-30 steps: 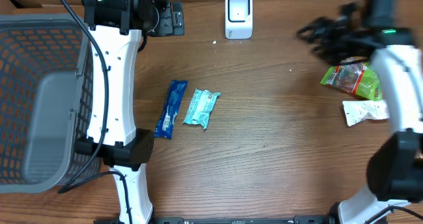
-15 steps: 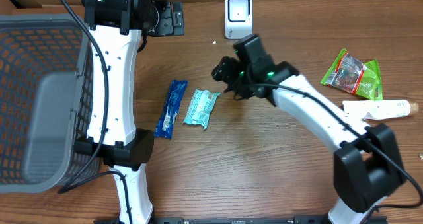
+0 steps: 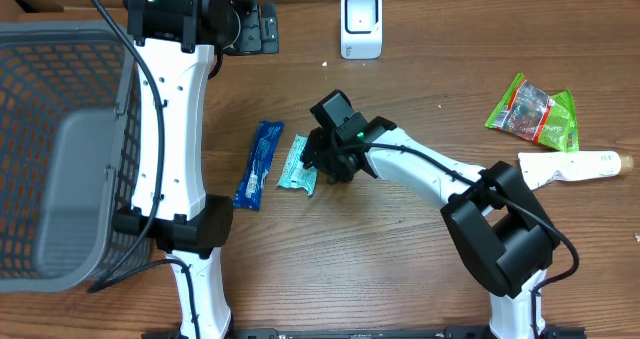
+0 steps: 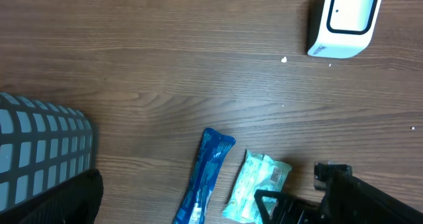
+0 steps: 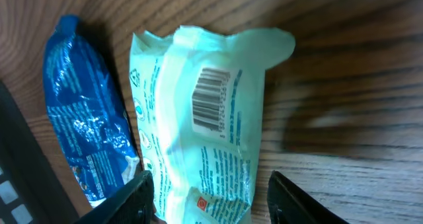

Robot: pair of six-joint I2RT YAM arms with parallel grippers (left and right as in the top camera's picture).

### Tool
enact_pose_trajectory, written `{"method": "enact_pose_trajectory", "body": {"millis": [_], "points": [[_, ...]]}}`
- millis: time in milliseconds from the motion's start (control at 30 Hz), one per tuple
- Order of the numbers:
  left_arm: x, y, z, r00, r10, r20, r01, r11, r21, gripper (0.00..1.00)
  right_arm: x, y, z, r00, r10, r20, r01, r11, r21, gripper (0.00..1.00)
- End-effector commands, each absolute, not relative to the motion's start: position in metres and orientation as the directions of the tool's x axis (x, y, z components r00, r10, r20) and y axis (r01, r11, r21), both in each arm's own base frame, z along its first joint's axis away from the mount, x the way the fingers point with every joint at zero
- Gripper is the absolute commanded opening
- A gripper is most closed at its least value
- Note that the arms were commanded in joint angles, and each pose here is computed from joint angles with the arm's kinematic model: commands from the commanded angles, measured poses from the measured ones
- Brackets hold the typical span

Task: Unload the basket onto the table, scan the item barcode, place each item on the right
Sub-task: 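Reach the right gripper to the light-blue wipes pack and grasp it, then lift the wipes pack and carry it rightward with the right gripper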

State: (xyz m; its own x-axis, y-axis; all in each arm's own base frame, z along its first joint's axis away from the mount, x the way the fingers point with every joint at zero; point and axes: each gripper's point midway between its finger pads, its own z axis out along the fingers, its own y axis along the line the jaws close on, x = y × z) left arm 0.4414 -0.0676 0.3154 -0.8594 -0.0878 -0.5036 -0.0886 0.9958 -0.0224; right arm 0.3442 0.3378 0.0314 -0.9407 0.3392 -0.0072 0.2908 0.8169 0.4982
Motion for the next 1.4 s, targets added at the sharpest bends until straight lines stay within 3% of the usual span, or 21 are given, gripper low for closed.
{"method": "enact_pose_trajectory", "body": {"millis": [0,267,433,600,833,1133,1200,1233,1333,1367], "points": [[0.444,-0.061,0.315,-0.857,-0.096,-0.506,-0.104,0.994,-0.011,1.00,0.329,0.346,0.020,-0.950,0.309,0.042,0.289,0.825,0.486,0.56],[0.444,-0.061,0.315,-0.857,-0.096,-0.506,-0.104,0.994,-0.011,1.00,0.303,0.350,0.013,-0.961,0.264,0.075,0.270,0.859,0.435,0.45],[0.444,-0.061,0.315,-0.857,-0.096,-0.506,-0.104,0.994,-0.011,1.00,0.304,0.345,0.010,-0.962,0.270,0.046,0.265,0.874,0.407,0.29],[0.444,-0.061,0.315,-0.857,-0.096,-0.506,-0.104,0.994,-0.011,1.00,0.316,0.336,0.011,-0.964,0.264,0.025,0.251,0.877,0.411,0.04],[0.444,-0.061,0.315,-0.857,-0.096,-0.506,-0.104,0.994,-0.011,1.00,0.345,0.321,0.040,-0.996,-0.055,-0.069,-0.084,0.834,0.545,0.11],[0.444,-0.061,0.315,-0.857,-0.096,-0.506,-0.104,0.994,-0.011,1.00,0.410,0.203,0.058,-0.936,-0.251,-0.246,-0.336,0.844,0.418,0.11],[0.444,-0.061,0.315,-0.857,-0.096,-0.506,-0.104,0.994,-0.011,1.00,0.425,0.173,0.055,-0.916,-0.279,-0.288,-0.372,0.861,0.348,0.15],[0.444,-0.061,0.315,-0.857,-0.096,-0.506,-0.104,0.994,-0.011,1.00,0.432,0.159,0.055,-0.915,-0.267,-0.301,-0.362,0.874,0.324,0.24],[0.444,-0.061,0.315,-0.857,-0.096,-0.506,-0.104,0.994,-0.011,1.00,0.447,0.137,0.060,-0.939,-0.155,-0.306,-0.262,0.900,0.349,0.73],[0.444,-0.061,0.315,-0.857,-0.096,-0.506,-0.104,0.994,-0.011,1.00,0.450,0.133,0.063,-0.954,-0.081,-0.288,-0.193,0.902,0.387,0.82]]}}
